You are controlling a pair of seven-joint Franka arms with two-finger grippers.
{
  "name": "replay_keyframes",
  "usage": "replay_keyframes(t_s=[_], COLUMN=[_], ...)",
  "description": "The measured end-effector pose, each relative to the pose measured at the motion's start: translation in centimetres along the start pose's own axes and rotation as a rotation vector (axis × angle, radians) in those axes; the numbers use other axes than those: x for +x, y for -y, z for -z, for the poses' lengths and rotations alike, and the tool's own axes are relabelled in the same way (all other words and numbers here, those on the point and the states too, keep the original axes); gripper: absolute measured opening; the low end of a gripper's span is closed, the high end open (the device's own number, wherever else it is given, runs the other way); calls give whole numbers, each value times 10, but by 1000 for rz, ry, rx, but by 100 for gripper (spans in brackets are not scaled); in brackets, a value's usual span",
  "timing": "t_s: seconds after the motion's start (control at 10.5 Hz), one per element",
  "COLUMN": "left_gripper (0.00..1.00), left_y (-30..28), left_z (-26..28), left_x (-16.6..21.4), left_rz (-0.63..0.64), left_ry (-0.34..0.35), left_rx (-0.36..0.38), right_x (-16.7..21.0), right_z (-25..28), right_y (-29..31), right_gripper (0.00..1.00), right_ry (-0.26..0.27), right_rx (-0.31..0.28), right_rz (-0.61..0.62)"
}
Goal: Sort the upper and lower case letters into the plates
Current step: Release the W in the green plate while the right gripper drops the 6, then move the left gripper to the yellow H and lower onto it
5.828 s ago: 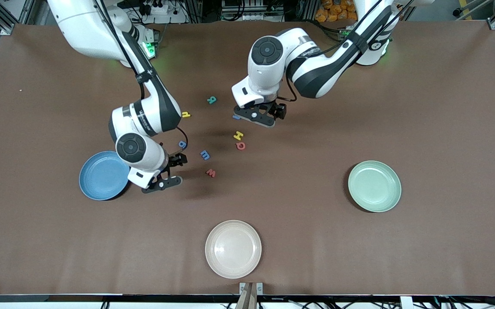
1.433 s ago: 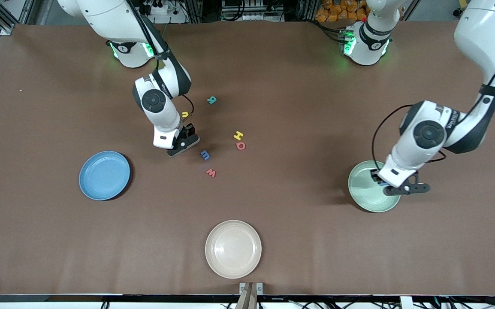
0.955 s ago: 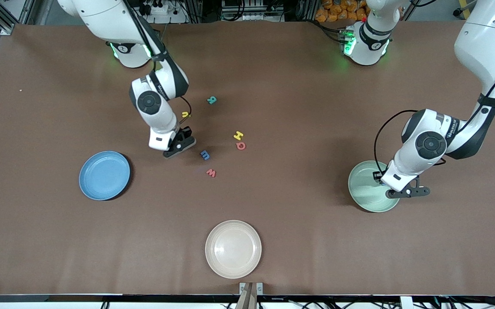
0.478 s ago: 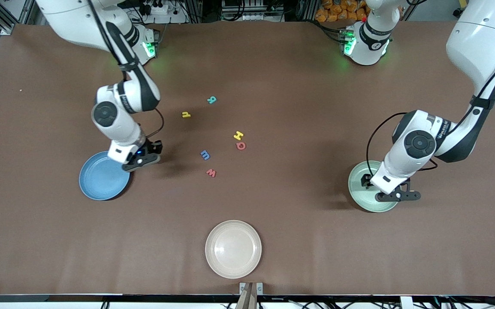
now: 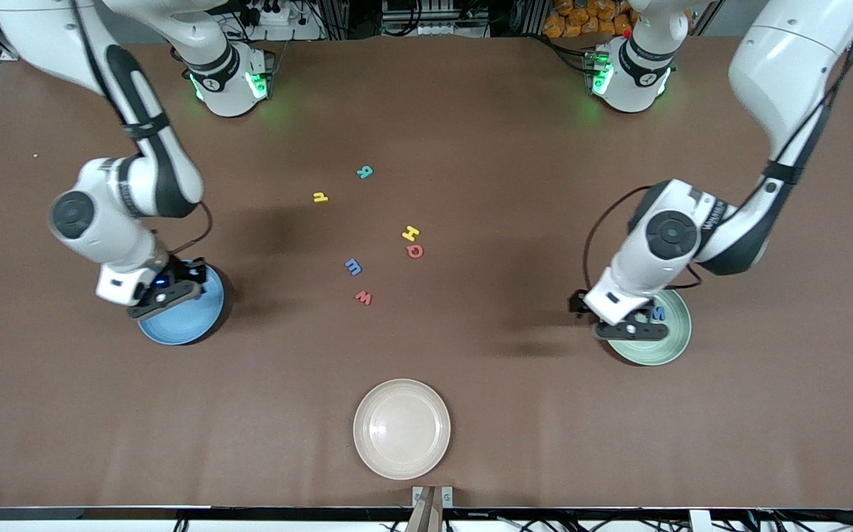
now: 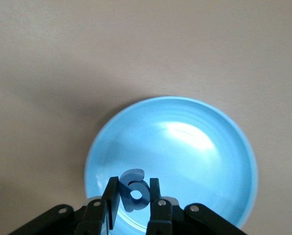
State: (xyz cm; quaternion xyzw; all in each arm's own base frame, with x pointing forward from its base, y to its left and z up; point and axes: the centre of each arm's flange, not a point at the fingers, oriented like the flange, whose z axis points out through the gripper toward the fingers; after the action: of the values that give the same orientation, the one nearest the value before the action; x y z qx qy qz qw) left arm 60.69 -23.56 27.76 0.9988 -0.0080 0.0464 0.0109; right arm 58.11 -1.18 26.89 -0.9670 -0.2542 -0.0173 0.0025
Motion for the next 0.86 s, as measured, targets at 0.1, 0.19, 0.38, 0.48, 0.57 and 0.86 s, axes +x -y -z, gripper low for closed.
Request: replay_keyframes(t_s=[0.1, 0.19, 0.38, 0.48, 0.57, 0.86], left_gripper=[100, 100, 100, 100, 100, 100], left_y=[-26, -49, -103, -133, -161, -216], left_z=[7, 10, 12, 17, 20, 7], left_x=[-6, -13, -33, -45, -60, -102], left_rz=[39, 90, 232, 304, 376, 561], left_ry=[-3, -1, 8, 5, 4, 27], left_rx=[-17, -27, -42, -51, -56, -42], right_x=[4, 10, 19, 20, 21, 30], right_z=[10, 17, 23, 22, 21, 14], right_y=[-13, -19, -35, -45, -54, -56], right_gripper=[29, 29, 49, 65, 80, 100], right_ry=[-7, -17, -20, 2, 18, 32], right_rx=[-4, -10, -14, -1, 11, 22], right_rz=[13, 14, 17, 32, 42, 54])
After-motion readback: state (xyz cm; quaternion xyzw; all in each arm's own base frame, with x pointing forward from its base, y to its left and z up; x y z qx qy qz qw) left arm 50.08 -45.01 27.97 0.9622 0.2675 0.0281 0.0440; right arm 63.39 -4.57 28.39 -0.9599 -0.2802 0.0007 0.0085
